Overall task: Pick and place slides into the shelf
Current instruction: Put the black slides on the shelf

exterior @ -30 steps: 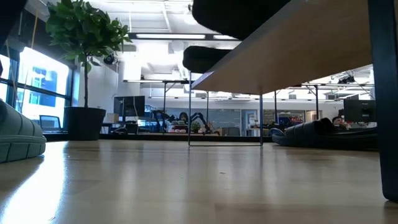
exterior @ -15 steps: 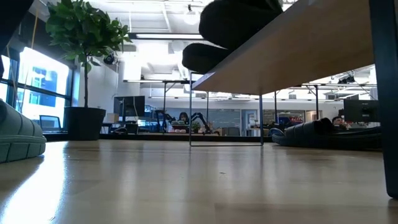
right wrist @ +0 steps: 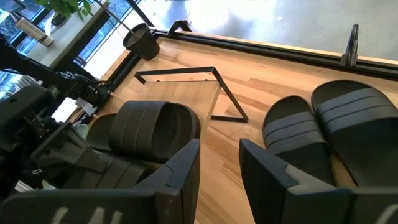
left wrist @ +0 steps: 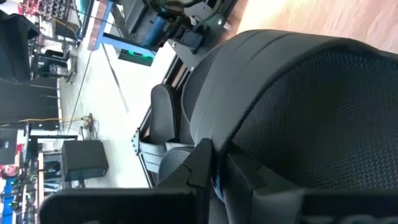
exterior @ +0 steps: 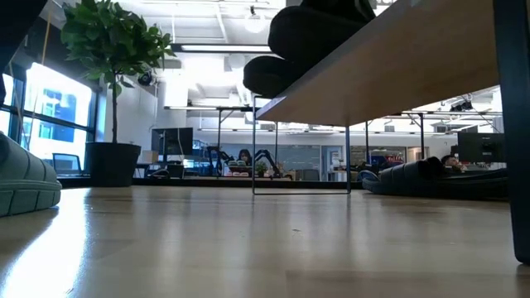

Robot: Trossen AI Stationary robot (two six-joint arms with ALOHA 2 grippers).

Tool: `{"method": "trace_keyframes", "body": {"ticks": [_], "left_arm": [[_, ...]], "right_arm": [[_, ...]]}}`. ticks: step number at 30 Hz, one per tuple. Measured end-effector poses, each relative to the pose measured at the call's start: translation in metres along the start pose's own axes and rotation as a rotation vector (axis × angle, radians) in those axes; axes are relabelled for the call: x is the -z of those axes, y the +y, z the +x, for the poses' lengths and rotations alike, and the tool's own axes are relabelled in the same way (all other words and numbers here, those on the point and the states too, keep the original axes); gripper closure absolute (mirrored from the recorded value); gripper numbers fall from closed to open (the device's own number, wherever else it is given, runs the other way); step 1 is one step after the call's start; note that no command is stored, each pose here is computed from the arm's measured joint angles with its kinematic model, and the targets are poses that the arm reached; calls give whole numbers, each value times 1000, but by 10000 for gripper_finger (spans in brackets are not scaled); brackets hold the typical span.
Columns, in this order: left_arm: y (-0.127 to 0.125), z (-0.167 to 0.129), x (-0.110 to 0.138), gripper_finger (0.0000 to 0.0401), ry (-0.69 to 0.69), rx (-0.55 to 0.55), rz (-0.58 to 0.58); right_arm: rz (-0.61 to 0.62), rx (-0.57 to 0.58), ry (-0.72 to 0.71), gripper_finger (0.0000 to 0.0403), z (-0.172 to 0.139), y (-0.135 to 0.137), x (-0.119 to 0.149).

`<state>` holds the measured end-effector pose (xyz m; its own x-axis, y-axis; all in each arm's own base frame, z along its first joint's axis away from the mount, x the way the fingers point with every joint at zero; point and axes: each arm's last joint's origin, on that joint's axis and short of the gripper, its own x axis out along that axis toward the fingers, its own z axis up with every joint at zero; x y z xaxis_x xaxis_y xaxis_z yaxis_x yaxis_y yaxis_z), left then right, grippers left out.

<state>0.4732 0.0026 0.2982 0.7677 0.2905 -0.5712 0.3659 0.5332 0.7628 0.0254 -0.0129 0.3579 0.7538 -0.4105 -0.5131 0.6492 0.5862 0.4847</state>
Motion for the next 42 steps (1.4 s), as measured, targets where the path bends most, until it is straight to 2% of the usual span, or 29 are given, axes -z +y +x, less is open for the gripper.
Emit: {"method": "trace_keyframes", "body": {"ticks": [4, 12, 24, 34, 42], "left_arm": [[0, 0, 0, 366, -2, 1, -63], [0, 0, -1, 337, -27, 9, -93], [-1, 0, -2, 253, -61, 36, -101], [-2, -1, -4, 187, -32, 16, -134], [2, -14, -15, 146, 7, -1, -146]], "right_arm": [[0, 0, 0, 299, 0, 0, 0], [-8, 0, 0, 299, 0, 0, 0], [-8, 0, 0, 299, 0, 0, 0], [-8, 0, 0, 299, 0, 0, 0], [-8, -4, 4, 299, 0, 0, 0]]}}
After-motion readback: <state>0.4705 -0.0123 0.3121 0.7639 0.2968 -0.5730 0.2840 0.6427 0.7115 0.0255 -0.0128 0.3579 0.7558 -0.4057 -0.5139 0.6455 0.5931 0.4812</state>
